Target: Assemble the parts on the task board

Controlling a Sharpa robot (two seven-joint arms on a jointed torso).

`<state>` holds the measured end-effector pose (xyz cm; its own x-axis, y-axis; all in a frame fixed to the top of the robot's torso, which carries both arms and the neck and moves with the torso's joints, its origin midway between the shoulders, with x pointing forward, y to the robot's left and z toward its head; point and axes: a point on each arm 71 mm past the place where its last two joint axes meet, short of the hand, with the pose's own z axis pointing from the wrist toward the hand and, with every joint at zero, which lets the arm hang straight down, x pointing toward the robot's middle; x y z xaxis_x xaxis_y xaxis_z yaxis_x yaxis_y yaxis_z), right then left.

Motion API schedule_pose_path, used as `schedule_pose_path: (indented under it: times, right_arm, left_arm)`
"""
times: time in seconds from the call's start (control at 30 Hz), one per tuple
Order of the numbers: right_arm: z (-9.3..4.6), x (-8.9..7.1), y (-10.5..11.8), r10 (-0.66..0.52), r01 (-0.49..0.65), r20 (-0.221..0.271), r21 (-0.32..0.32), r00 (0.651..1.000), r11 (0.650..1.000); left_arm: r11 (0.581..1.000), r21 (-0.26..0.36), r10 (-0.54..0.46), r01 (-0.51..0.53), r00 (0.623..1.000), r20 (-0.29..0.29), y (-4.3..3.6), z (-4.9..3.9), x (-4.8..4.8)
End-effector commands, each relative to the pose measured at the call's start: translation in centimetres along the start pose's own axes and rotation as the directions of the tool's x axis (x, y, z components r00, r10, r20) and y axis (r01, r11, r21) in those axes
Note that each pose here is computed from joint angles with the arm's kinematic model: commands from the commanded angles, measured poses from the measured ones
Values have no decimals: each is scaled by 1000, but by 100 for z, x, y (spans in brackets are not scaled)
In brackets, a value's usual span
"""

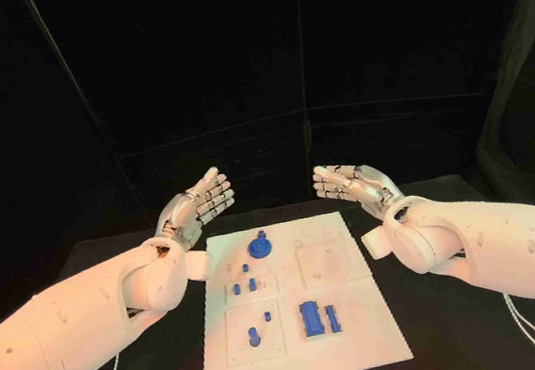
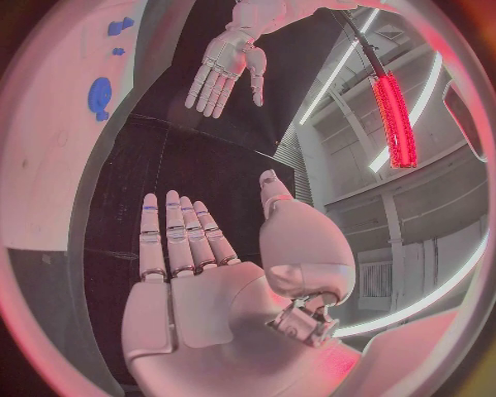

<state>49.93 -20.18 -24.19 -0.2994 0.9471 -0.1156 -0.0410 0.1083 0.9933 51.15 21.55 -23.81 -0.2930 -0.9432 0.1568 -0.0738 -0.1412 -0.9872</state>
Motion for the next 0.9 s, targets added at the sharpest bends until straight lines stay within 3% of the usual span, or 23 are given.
schedule_pose_path:
  times: [0.03, 0.2, 0.43, 0.6, 0.9]
  right_arm:
    - [-77, -3, 69, 50, -49, 158, -12, 986, 999]
    - [-227, 111, 151, 97, -99, 239, -6, 966, 995]
    - [-326, 179, 200, 118, -125, 284, 4, 951, 992]
    - [-329, 181, 202, 119, -125, 286, 4, 951, 992]
    - [-329, 181, 202, 119, -125, 286, 4, 951, 992]
  left_arm:
    - [998, 24, 61, -64, 992, 112, -22, -58, 32]
    - [994, 28, 94, -101, 977, 192, -29, -207, 196]
    - [990, 30, 124, -136, 957, 263, -56, -361, 342]
    - [989, 30, 132, -147, 950, 283, -67, -407, 383]
    - [989, 30, 133, -147, 950, 284, -68, -409, 385]
